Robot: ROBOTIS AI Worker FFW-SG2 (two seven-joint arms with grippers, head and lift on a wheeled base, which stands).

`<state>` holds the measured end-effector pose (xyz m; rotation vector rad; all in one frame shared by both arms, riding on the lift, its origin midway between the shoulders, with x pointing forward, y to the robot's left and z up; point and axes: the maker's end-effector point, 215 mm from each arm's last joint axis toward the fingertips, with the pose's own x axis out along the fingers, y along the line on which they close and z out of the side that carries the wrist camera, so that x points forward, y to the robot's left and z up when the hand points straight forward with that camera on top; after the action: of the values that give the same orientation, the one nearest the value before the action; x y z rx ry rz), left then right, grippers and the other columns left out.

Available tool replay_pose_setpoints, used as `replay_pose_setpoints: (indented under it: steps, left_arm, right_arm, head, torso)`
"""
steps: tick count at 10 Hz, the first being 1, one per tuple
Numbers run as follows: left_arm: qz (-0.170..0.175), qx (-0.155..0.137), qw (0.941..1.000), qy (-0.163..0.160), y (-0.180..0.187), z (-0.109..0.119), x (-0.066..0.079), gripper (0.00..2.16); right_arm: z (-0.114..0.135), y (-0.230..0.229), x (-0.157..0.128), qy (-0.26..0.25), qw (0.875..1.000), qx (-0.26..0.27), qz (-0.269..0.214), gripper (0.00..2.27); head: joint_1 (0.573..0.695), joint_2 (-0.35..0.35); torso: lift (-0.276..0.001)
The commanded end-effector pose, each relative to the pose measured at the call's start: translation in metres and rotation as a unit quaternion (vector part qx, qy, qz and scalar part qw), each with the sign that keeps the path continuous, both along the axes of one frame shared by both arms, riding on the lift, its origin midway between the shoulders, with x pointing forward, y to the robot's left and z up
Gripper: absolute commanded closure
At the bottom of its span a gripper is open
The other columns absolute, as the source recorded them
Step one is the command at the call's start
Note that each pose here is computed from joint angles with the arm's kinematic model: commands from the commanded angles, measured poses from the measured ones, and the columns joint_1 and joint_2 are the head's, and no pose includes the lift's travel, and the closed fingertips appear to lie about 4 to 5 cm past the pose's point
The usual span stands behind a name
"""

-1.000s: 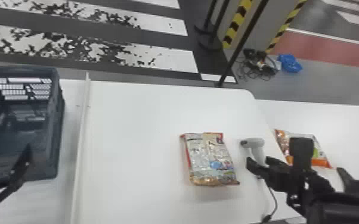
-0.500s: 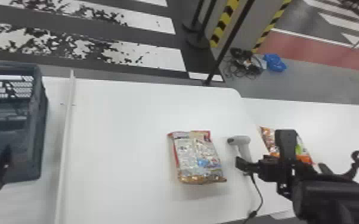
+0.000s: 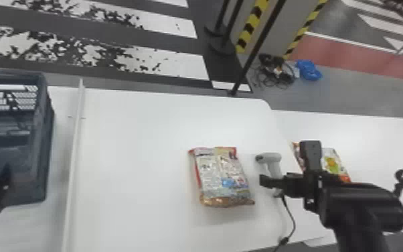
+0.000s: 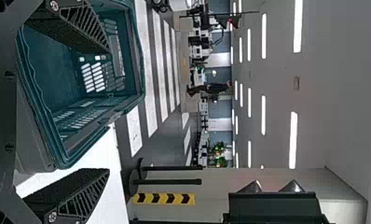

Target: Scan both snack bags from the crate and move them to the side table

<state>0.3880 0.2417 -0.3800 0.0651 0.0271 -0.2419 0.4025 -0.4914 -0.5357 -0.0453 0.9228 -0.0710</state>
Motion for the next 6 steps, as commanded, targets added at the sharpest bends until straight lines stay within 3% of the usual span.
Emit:
replay_pose_setpoints:
  steps: [1, 2, 3, 4, 5, 6]
  left_arm:
    - [0.001, 0.001, 1.0000, 0.001, 0.0019, -0.0006, 0.0000, 0.09]
    - [0.002, 0.001, 1.0000, 0.000, 0.0027, 0.0001, 0.0006, 0.09]
    - [0.002, 0.001, 1.0000, 0.001, 0.0028, -0.0013, -0.0002, 0.09]
    - [0.002, 0.001, 1.0000, 0.000, 0.0028, -0.0007, 0.0004, 0.09]
    - [0.002, 0.001, 1.0000, 0.000, 0.0028, -0.0007, 0.0004, 0.09]
    - [0.002, 0.001, 1.0000, 0.000, 0.0027, -0.0005, 0.0000, 0.09]
  right_arm:
    - [-0.0069, -0.0058, 0.0052, 0.008, 1.000, -0.005, 0.001, 0.17]
    - [-0.0059, -0.0093, 0.0100, 0.005, 1.000, -0.014, 0.006, 0.39]
    - [-0.0053, -0.0093, 0.0137, 0.008, 1.000, -0.016, 0.013, 0.76]
    - [-0.0064, -0.0111, 0.0143, 0.010, 1.000, -0.022, 0.012, 1.77]
    - [-0.0068, -0.0152, 0.0133, 0.014, 0.999, -0.035, 0.011, 2.22]
    - [-0.0068, -0.0149, 0.0138, 0.015, 0.999, -0.040, 0.015, 2.25]
  head:
    - [0.695, -0.346]
    - [0.695, -0.348]
    - [0.695, -0.348]
    - [0.695, -0.348]
    - [0.695, -0.349]
    - [0.695, -0.350]
  torso:
    - [-0.075]
    - [-0.075]
    - [-0.075]
    - [-0.075]
    - [-0.075]
    - [-0.075]
